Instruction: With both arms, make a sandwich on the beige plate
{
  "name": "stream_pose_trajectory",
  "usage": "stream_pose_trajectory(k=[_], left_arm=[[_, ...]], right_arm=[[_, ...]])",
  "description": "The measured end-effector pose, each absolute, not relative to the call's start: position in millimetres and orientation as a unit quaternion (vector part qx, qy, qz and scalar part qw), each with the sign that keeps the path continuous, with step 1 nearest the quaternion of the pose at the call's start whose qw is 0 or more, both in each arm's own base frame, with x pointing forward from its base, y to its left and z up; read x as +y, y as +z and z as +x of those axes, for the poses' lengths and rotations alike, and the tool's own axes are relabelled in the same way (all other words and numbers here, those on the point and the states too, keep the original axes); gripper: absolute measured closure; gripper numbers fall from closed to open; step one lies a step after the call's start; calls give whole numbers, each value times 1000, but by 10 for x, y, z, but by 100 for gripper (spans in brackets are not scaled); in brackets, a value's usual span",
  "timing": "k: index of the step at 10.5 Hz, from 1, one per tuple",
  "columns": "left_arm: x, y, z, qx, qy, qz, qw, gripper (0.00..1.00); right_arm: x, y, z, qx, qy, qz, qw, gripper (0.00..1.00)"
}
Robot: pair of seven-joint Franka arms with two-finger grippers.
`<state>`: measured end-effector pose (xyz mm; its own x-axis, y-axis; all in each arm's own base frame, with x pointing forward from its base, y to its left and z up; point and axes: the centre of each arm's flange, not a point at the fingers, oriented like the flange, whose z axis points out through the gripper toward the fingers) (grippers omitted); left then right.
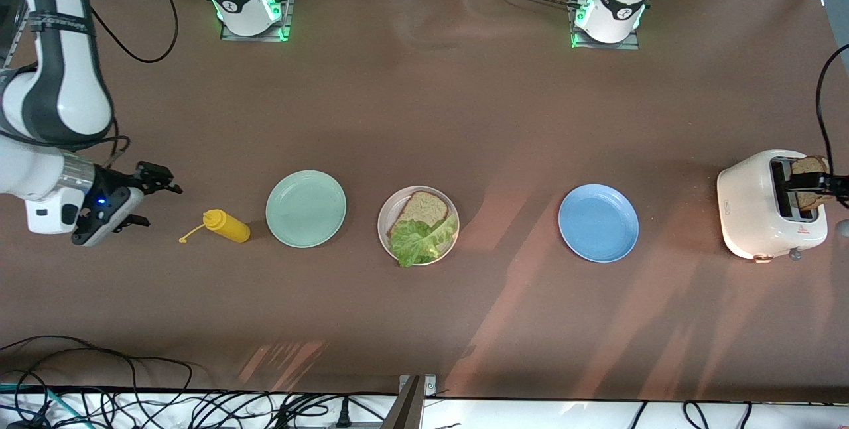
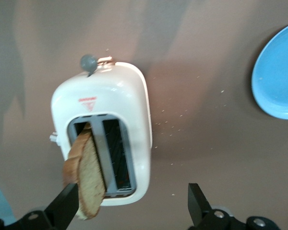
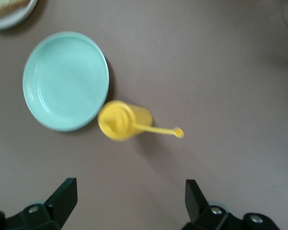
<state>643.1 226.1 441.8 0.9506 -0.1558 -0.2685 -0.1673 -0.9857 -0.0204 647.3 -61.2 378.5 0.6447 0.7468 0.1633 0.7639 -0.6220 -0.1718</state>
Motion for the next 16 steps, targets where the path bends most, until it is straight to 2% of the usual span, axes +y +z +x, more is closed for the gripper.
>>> stream_pose_trajectory(k=[3, 6, 9, 14, 16], left_arm=[[2616, 4407, 6287, 77, 138, -987, 13, 0], [2622, 4382, 6281, 79, 140, -987, 11, 0], [2613, 4368, 6285, 80, 141, -987, 10, 0], [2543, 4361, 6314, 86, 140, -986, 8, 0], [2537, 4361, 6316, 87, 140, -986, 8, 0]], right_arm=[[-975, 3425, 6456, -484, -82, -856, 163, 0], [-1145, 2601, 6459, -519, -138, -811, 233, 0], [-1174, 1977, 6456, -532, -188, -779, 274, 0], [-768, 1450, 6508, -499, -244, -763, 331, 0], [-555, 1369, 6566, -499, -250, -760, 333, 4]])
